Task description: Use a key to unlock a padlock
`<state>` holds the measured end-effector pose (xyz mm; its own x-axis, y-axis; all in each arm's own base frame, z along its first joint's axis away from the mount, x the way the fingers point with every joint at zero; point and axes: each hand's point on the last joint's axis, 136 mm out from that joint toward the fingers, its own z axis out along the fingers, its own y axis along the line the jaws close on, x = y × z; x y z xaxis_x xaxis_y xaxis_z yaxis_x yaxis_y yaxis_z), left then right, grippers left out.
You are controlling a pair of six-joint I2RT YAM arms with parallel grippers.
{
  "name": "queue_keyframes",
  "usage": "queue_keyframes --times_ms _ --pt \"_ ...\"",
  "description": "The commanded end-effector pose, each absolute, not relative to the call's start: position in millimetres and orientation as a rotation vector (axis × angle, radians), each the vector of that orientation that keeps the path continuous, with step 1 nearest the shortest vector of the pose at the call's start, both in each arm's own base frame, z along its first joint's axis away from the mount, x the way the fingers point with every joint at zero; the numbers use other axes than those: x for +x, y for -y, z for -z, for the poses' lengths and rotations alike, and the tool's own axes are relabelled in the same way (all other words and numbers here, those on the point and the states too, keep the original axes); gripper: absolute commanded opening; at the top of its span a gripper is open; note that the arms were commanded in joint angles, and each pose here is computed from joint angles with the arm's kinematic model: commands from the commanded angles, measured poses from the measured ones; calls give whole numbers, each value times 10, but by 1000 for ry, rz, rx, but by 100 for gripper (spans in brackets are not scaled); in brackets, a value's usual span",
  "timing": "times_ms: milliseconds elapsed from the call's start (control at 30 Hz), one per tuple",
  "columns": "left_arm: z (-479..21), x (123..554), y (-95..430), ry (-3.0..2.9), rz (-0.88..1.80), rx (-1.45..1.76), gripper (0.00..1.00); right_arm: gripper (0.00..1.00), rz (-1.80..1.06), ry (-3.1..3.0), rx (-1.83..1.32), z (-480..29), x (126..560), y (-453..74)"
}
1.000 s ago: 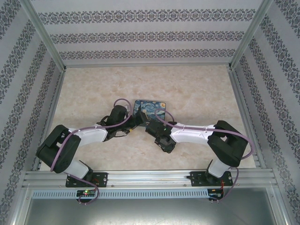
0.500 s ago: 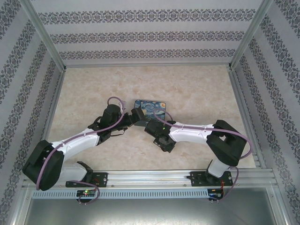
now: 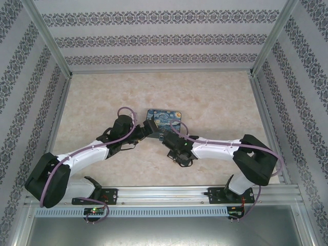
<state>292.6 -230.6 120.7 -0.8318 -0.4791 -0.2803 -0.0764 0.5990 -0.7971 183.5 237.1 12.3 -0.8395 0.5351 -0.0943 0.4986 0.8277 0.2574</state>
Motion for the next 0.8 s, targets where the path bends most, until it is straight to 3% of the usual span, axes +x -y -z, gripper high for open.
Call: queue_keyframes --times_ms 0,567,767 --pt "-1067 2821 2331 -2415 1112 -420 100 0 -382 -2781 756 -114 1965 -2319" --pt "-1060 2787 2534 -2448 1131 -384 100 0 -540 -2639 685 -570 2049 -2143" --pt "-1156 2802 2685 -2426 1255 -443 100 0 -620 -2613 634 -794 2129 -2273"
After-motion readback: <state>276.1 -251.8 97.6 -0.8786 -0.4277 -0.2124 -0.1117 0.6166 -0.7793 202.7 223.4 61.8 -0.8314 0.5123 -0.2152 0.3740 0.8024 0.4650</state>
